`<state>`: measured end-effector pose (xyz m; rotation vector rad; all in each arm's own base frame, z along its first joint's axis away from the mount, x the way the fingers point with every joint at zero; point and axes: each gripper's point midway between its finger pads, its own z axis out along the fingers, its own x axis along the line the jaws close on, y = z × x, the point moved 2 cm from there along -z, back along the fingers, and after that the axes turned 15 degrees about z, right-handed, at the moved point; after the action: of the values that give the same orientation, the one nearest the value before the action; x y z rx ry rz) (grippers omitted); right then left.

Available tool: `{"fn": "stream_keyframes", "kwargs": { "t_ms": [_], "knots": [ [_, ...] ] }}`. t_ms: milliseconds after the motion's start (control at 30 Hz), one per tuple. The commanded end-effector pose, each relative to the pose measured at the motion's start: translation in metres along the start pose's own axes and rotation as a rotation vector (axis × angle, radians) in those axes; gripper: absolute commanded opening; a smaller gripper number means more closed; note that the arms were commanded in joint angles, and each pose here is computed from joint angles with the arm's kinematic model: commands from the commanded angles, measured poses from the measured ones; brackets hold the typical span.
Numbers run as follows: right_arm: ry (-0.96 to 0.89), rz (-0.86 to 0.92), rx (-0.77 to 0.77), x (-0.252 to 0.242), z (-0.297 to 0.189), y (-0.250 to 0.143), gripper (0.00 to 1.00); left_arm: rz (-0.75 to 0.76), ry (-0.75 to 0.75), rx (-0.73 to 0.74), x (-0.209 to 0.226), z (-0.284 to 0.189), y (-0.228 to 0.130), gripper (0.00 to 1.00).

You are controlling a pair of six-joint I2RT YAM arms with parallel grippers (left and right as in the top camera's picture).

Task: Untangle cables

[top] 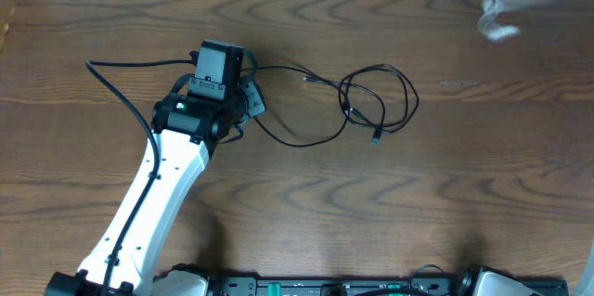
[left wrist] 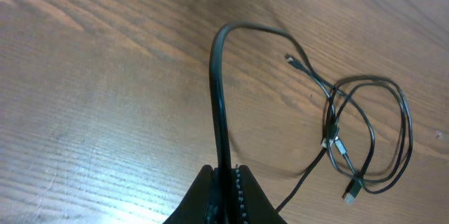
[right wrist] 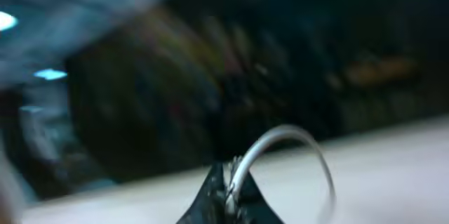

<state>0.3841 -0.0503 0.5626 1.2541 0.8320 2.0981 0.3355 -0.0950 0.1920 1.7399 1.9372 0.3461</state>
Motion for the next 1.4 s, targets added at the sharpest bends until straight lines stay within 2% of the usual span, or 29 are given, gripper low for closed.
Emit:
{"fn": "stream_keyframes", "kwargs": {
  "t_ms": [0,133,233,467,567,800,1000,1133,1267,1367],
  "knots": [
    [0.126,0.076,-0.030,0.039,-0.010,0.017,0.01,0.003,0.008,-0.022,0.000,-0.005,0.005,0.08],
    [0.081,0.053,-0.061,0.033,-0.011,0.022,0.01,0.003,0.009,-0.022,0.000,-0.005,0.005,0.08],
    [-0.062,0.057,-0.016,-0.001,-0.007,0.007,0.01,0.003,0.008,-0.022,0.000,-0.005,0.005,0.08],
    [-0.340,0.001,0.237,-0.104,0.001,-0.065,0.01,0.003,0.005,-0.031,-0.001,-0.005,0.007,0.08],
    [-0.408,0.003,0.309,-0.142,0.010,-0.081,0.01,0.002,0.000,-0.042,-0.002,-0.005,0.009,0.07],
    [-0.547,-0.085,0.415,-0.201,0.040,-0.060,0.01,0.002,-0.001,-0.045,-0.002,-0.005,0.010,0.08],
    [-0.759,-0.175,0.359,-0.269,0.038,-0.023,0.01,-0.001,-0.001,-0.045,-0.002,-0.005,0.010,0.08],
    [-0.856,-0.145,0.369,-0.327,0.017,-0.026,0.01,-0.001,-0.003,-0.051,-0.002,-0.005,0.011,0.08],
    [-1.050,-0.149,0.407,-0.411,-0.021,-0.046,0.01,-0.001,-0.009,-0.063,-0.004,-0.005,0.014,0.08],
    [-1.118,-0.100,0.429,-0.445,-0.041,-0.063,0.01,-0.001,-0.010,-0.065,-0.004,-0.005,0.015,0.08]
  ]
}}
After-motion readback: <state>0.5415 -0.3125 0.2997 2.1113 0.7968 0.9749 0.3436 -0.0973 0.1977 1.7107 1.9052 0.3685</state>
